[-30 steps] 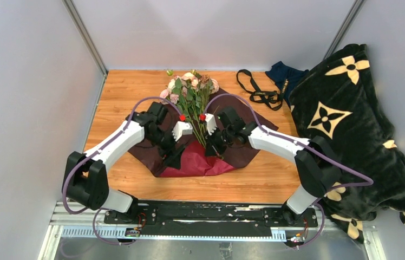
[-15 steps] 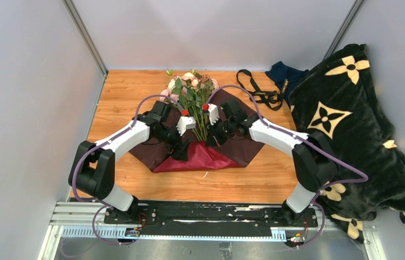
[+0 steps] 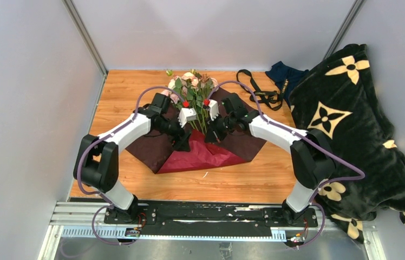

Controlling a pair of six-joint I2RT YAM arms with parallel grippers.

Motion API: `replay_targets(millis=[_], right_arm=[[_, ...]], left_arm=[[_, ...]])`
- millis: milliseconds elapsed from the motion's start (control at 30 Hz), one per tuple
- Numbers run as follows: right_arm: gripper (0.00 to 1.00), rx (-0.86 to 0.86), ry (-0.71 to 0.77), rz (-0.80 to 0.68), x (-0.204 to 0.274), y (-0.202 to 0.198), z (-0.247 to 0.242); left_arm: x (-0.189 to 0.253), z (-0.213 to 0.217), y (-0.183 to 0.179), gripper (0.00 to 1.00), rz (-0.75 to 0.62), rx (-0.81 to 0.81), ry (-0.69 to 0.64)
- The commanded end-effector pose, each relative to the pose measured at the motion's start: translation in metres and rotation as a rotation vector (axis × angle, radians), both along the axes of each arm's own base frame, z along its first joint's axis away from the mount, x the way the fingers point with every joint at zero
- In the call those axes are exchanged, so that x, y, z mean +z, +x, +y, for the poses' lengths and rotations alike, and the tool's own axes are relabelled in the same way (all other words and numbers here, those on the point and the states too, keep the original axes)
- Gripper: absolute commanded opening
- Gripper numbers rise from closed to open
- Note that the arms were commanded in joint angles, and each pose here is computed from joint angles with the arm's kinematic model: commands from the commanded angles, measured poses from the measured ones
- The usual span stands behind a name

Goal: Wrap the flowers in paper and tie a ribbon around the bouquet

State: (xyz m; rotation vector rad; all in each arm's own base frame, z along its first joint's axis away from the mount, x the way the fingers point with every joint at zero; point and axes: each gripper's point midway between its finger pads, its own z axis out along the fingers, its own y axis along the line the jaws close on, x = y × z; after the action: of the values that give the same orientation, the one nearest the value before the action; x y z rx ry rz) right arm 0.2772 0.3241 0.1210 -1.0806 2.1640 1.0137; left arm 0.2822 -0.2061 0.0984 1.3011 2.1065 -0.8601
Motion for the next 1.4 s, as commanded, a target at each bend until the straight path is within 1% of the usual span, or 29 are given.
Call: replay_targets(millis=[0,67,100,133,167,200,233,267,300,333,367,433,500,533,600,633,700,833,967,1167,1300,1333,1367], right_arm=[[0.0,-0.003,0.018,-0.002,0.005,0.009,0.0],[0.0,-0.009,0.027,0.009,0.005,0.009,0.0],[0.0,-0.015,0.026,0.015,0.004,0.01,-0.001],[0.0,-0.027,0.022,0.024,0.003,0.01,-0.001],[0.0,-0.058,0.017,0.038,0.003,0.013,-0.002],[0.05,-0.089,0.008,0.051,0.003,0.016,-0.004],[0.15,-0.137,0.001,0.069,0.004,0.021,-0.009],[0.23,-0.197,-0.014,0.087,0.006,0.028,-0.016],[0.27,-0.269,-0.034,0.08,0.008,0.041,-0.026],[0.29,-0.365,-0.058,0.108,0.01,0.05,-0.039],[0.3,-0.443,-0.071,0.124,0.011,0.06,-0.053],[0.28,-0.554,-0.087,0.142,0.009,0.075,-0.073],[0.23,-0.593,-0.11,0.179,-0.005,0.076,-0.08],[0.19,-0.581,-0.12,0.211,-0.015,0.073,-0.078],[0.03,-0.58,-0.194,0.279,-0.04,0.064,-0.078],[0.0,-0.597,-0.25,0.291,-0.052,0.062,-0.083],[0.0,-0.576,-0.313,0.326,-0.073,0.054,-0.083],[0.0,-0.464,-0.315,0.397,-0.091,0.034,-0.069],[0.0,-0.316,-0.204,0.462,-0.085,0.015,-0.046],[0.0,-0.141,-0.057,0.561,-0.071,-0.008,-0.024],[0.0,-0.156,-0.091,0.556,-0.071,-0.006,-0.029],[0.0,-0.185,-0.121,0.538,-0.069,-0.001,-0.034],[0.0,-0.253,-0.174,0.497,-0.067,0.008,-0.046]], left_arm=[[-0.007,-0.013,-0.011,0.8,0.04,-0.05,-0.05],[-0.006,-0.015,-0.01,0.56,0.047,-0.046,-0.064],[-0.004,-0.017,-0.011,0.36,0.052,-0.052,-0.076],[-0.003,-0.019,-0.012,0.22,0.06,-0.056,-0.088],[-0.002,-0.02,-0.013,0.01,0.07,-0.055,-0.097],[-0.003,-0.021,-0.012,0.0,0.079,-0.044,-0.098],[-0.005,-0.019,-0.008,0.0,0.084,-0.01,-0.078],[-0.01,-0.016,-0.004,0.0,0.084,0.02,-0.054],[-0.015,-0.013,-0.001,0.0,0.083,0.036,-0.033],[-0.022,-0.008,0.002,0.0,0.076,0.054,0.003],[-0.027,-0.005,0.005,0.0,0.075,0.075,0.025],[-0.034,-0.003,0.008,0.0,0.084,0.103,0.045],[-0.035,-0.004,0.009,0.0,0.097,0.114,0.041],[-0.036,-0.004,0.01,0.0,0.096,0.12,0.038],[-0.037,-0.004,0.012,0.0,0.088,0.125,0.043],[-0.038,-0.003,0.012,0.0,0.086,0.126,0.046],[-0.04,-0.003,0.011,0.0,0.09,0.125,0.047],[-0.041,-0.003,0.009,0.0,0.102,0.124,0.045],[-0.043,-0.003,0.007,0.0,0.103,0.126,0.045],[-0.041,-0.006,0.009,0.0,0.112,0.137,0.023],[-0.04,-0.007,0.017,0.0,0.091,0.155,0.026],[-0.041,-0.006,0.02,0.0,0.08,0.164,0.034],[-0.042,-0.005,0.023,0.0,0.072,0.175,0.043]])
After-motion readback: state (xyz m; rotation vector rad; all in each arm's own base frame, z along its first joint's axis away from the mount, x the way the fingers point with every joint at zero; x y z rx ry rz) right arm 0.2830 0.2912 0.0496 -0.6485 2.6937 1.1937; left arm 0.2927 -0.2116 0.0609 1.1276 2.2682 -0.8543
